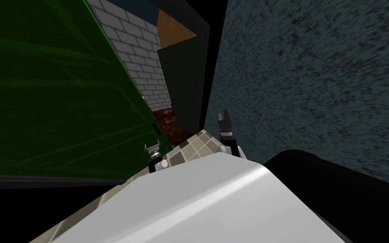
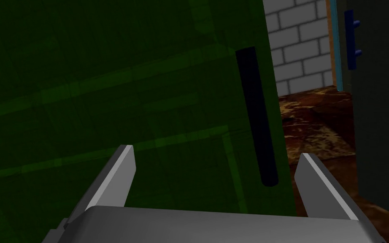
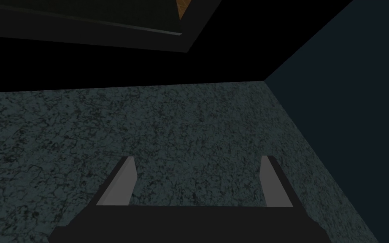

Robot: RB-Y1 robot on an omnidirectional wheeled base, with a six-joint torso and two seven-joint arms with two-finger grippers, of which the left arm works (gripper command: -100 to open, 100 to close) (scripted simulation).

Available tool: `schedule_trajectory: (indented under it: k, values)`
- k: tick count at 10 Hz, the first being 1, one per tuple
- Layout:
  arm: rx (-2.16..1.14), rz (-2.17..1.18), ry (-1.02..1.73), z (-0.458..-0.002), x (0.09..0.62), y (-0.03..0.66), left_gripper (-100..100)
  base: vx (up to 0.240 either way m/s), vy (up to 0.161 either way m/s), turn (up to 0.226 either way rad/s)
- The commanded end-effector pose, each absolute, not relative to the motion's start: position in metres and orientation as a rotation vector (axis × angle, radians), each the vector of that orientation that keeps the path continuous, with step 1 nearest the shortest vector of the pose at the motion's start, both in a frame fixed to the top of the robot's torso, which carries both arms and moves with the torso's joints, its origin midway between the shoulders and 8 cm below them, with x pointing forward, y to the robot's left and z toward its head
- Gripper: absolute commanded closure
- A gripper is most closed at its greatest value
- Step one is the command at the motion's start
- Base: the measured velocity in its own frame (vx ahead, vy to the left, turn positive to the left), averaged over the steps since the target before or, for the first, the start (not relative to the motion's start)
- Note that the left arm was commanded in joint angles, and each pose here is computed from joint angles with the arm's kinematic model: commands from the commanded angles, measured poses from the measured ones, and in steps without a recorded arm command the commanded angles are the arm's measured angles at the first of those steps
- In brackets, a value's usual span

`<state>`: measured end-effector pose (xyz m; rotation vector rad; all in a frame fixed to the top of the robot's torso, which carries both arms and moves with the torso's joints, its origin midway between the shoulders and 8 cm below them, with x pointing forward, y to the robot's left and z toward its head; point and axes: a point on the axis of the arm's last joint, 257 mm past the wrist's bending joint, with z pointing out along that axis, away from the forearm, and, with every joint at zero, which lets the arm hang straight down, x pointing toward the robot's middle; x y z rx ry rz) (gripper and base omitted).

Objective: Push the door open

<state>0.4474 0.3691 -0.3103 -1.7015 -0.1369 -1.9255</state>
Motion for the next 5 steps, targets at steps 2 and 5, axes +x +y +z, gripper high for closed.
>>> schedule_trajectory:
  k: [2,5]
  values:
    - [-1.755,-1.932,-0.222,-0.329,0.445,0.368,-100,0.111,0.075,-0.121]
    - [-1.807,-1.933,-0.309,-0.348,0.443,0.365,-100,0.092,0.075,-0.089]
